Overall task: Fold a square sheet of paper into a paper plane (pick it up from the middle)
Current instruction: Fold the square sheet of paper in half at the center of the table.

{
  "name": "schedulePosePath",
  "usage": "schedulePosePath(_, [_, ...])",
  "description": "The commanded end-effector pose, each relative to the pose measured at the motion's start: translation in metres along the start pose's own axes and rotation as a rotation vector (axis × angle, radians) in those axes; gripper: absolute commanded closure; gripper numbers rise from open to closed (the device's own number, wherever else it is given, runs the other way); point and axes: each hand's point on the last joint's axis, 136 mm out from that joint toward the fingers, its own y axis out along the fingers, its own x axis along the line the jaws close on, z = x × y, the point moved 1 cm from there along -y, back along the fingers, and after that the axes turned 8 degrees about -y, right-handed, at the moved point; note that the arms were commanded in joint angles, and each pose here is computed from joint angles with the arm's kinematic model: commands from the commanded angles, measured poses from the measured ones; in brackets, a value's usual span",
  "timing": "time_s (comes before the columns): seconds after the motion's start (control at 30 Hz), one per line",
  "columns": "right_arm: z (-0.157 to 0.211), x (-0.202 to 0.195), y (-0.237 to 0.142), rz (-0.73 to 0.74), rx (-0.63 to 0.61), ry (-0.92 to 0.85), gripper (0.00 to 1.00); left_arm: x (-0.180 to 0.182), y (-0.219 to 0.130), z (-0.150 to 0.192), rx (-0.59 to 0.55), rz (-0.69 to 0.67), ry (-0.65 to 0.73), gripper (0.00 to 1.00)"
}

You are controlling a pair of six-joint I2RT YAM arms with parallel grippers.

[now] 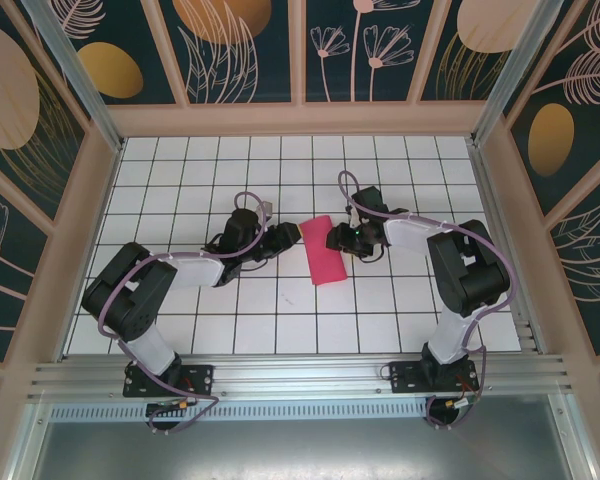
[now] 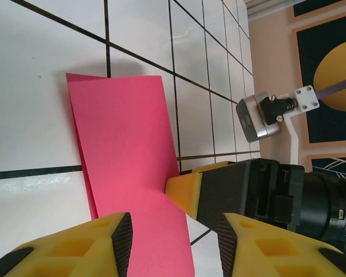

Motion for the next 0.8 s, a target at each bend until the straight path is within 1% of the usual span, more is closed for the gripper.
schedulePosePath(0.0, [0.001, -0.001, 0.001, 0.006, 0.032, -0.018, 0.46, -0.006, 0.004, 0.001, 0.009, 0.012, 0.019, 0.54])
schedulePosePath(0.17, [0.002, -0.009, 0.007, 0.036, 0.024, 0.037, 0.46, -0.006, 0.006, -0.001, 0.008, 0.007, 0.016, 0.55])
schedulePosePath(0.27, [0.002, -0.007, 0.008, 0.017, 0.011, 0.063, 0.46, -0.009, 0.007, 0.000, 0.015, 0.012, 0.020, 0.55])
schedulePosePath(0.4, [-0.001, -0.004, 0.006, 0.015, -0.002, 0.063, 0.46, -0.010, 0.008, -0.001, 0.015, 0.015, 0.020, 0.55])
schedulePosePath(0.63, [0.001, -0.013, 0.007, 0.078, 0.006, 0.065, 0.46, -0.010, 0.008, 0.000, 0.017, 0.016, 0.021, 0.58])
schedulePosePath(0.77, [0.003, -0.011, 0.011, 0.090, 0.006, 0.088, 0.46, -0.014, 0.008, -0.001, 0.014, 0.022, 0.023, 0.58])
